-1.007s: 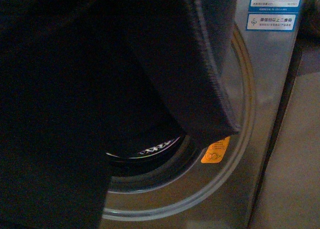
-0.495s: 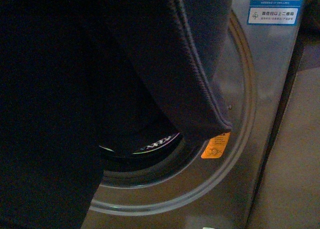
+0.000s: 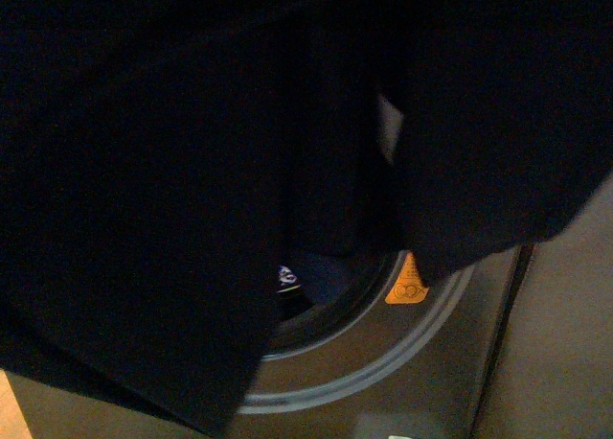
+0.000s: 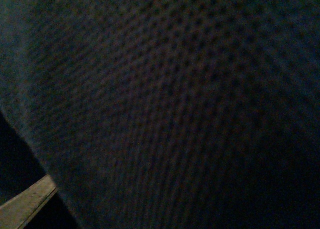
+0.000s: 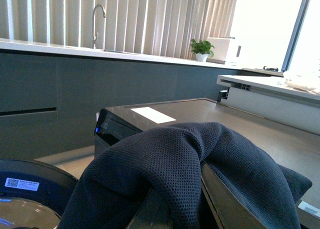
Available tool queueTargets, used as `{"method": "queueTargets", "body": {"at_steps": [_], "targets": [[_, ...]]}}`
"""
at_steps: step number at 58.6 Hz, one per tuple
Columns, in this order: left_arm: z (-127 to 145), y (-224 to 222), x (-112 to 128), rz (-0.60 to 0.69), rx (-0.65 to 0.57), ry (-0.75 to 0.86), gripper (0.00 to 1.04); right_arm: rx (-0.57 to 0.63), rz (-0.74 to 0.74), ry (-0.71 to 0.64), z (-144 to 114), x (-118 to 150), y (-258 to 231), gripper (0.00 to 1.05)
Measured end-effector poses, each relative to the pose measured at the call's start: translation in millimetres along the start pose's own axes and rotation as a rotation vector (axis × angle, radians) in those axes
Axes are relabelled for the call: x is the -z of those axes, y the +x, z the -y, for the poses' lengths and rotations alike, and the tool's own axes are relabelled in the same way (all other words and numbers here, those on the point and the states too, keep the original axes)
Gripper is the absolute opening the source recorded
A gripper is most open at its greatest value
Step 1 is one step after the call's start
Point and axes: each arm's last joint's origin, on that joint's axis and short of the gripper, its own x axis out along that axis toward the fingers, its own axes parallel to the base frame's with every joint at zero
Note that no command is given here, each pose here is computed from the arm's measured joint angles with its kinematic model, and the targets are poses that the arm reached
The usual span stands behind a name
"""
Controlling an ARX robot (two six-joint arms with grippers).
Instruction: Put clothes into washing machine
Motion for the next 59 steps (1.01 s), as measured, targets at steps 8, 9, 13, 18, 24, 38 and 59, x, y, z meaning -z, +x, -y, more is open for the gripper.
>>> {"method": "queueTargets", "body": {"at_steps": [8,9,13,18,24,38,59], "targets": [[3.6,9.7,-3.1,0.024,0.003,-0.004,0.98,0.000,0.000,0.000,0.0,0.0,0.0,0.06],[4.4,11.6,-4.3,0.031,0.003,-0.005,0.98,0.000,0.000,0.000,0.0,0.0,0.0,0.06],[6.5,14.8,-7.0,0.044,0.002,-0.006,0.98,0.000,0.001,0.000,0.0,-0.2,-0.1,0.06],[10.0,19.3,-10.9,0.065,-0.004,-0.007,0.98,0.000,0.002,0.000,0.0,-0.5,-0.4,0.06],[13.5,25.1,-14.9,0.083,-0.025,-0.009,0.98,0.000,0.004,-0.001,0.0,-0.8,-0.7,0.06],[16.8,37.8,-20.0,0.135,-0.128,-0.034,0.98,0.002,0.007,-0.001,-0.1,-2.0,-2.1,0.06],[11.1,53.6,-29.7,0.170,-0.400,-0.066,0.98,0.007,0.007,-0.001,0.1,-2.1,-2.2,0.06]]}}
